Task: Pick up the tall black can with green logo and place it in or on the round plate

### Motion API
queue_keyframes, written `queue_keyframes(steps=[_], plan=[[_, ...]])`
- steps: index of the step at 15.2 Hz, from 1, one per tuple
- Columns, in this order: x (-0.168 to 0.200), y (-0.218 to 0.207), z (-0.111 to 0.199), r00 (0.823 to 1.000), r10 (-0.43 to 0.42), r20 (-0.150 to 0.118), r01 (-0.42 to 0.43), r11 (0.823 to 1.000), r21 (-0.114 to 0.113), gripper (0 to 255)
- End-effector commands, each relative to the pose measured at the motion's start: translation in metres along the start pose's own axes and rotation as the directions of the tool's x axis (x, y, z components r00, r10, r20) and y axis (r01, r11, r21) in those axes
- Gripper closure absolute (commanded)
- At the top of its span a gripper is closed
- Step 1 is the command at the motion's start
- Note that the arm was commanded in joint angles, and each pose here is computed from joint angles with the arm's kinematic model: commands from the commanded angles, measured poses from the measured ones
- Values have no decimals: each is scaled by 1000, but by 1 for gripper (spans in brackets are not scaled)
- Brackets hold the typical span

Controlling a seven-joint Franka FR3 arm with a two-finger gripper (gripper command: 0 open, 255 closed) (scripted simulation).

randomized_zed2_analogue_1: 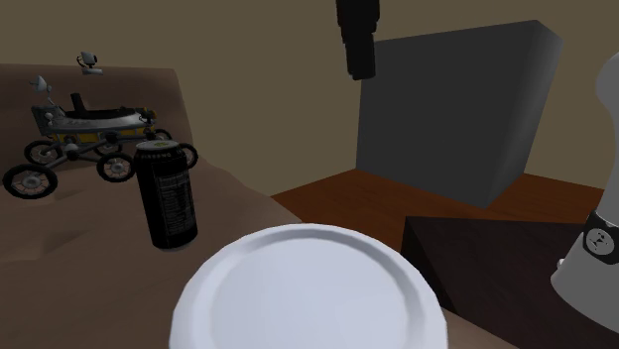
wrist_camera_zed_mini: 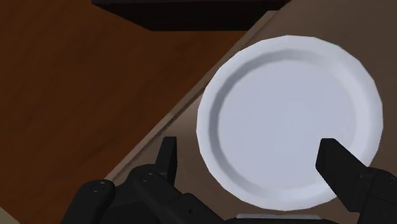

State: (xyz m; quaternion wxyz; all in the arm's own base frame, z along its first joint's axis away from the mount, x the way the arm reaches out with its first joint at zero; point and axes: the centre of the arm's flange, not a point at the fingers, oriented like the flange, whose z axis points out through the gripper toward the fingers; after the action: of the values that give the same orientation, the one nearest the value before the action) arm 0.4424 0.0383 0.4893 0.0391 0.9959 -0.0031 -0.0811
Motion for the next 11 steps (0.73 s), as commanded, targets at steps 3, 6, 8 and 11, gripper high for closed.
queue_keyframes(steps=[3,6,8,11], plan=[[50,-5,8,1000,12,-20,-13,1000,-14,0],[87,-10,12,999,21,-35,-22,999,-25,0],[111,-12,15,999,27,-45,-28,999,-32,0],[149,-16,19,998,36,-59,-38,998,-42,0]])
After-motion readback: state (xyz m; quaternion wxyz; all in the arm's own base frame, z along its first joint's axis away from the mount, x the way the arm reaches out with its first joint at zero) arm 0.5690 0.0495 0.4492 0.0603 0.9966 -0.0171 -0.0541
